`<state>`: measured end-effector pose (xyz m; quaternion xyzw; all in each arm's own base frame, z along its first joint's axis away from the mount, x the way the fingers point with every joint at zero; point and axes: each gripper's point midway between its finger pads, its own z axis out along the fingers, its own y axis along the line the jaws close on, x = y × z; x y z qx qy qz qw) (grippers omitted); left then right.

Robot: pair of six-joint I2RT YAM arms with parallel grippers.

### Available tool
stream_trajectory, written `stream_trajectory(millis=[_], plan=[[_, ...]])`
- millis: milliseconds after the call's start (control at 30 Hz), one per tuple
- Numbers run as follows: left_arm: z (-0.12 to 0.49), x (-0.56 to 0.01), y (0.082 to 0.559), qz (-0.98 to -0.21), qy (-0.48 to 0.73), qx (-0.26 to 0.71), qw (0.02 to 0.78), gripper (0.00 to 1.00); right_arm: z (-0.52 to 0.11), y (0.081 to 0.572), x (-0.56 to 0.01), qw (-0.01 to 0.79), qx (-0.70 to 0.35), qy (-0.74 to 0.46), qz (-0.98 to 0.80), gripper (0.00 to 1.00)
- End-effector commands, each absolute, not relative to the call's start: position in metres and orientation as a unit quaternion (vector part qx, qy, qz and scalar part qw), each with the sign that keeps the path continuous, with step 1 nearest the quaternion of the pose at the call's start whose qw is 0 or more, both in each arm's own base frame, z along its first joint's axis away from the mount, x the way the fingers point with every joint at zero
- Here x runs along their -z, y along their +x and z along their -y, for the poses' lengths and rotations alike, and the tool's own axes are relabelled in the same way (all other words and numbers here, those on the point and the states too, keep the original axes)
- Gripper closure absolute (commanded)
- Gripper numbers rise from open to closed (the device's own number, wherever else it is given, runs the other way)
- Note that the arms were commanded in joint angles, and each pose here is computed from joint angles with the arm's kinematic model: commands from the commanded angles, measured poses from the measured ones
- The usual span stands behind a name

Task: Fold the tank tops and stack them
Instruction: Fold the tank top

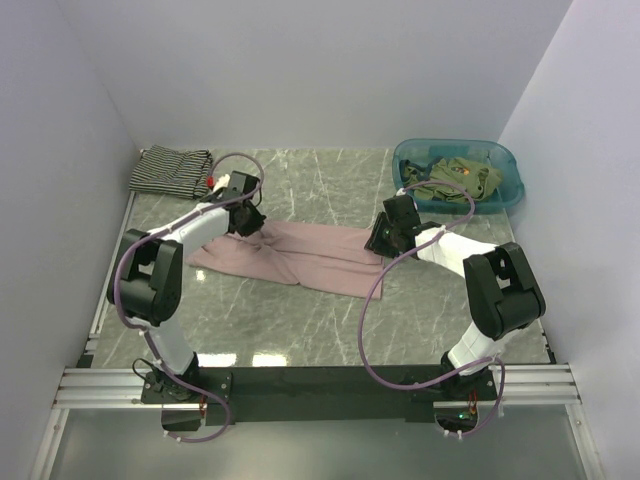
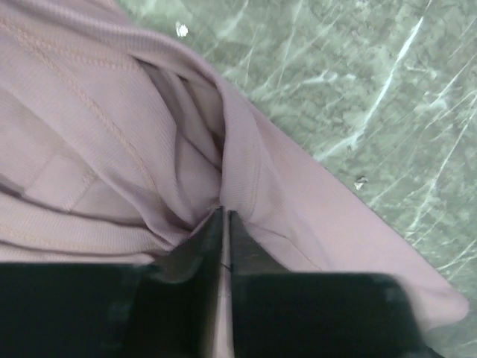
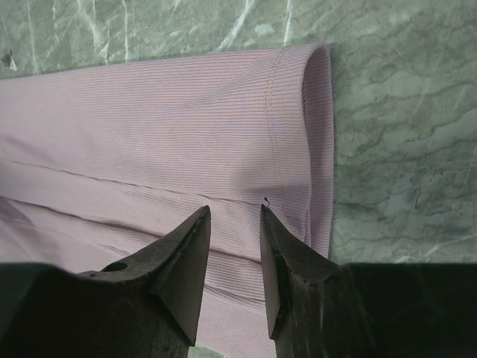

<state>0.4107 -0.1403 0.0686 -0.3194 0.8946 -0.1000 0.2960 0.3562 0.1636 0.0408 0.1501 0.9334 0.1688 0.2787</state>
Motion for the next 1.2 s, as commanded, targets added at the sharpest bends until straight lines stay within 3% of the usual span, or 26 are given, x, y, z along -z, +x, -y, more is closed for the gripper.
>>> stream_trajectory(millis=[0,100,467,833,1167], plan=[[0.142,-0.075,0.42,-0.894,-0.309,0.113,0.306,0.82,-0.164,0.361,-0.058,0.304,-0.175,0.144,-0.925,0.6],[0.143,-0.064,0.424,-0.901,-0.302,0.105,0.294,0.73,-0.163,0.361,-0.059,0.306,-0.173,0.144,-0.925,0.6],[0.152,-0.056,0.437,-0.902,-0.286,0.12,0.3,0.68,-0.162,0.361,-0.059,0.307,-0.172,0.146,-0.925,0.6],[0.157,-0.055,0.443,-0.899,-0.283,0.136,0.306,0.79,-0.161,0.361,-0.057,0.307,-0.17,0.147,-0.925,0.6],[0.158,-0.07,0.446,-0.896,-0.275,0.149,0.317,0.99,-0.16,0.36,-0.056,0.306,-0.166,0.147,-0.926,0.6]])
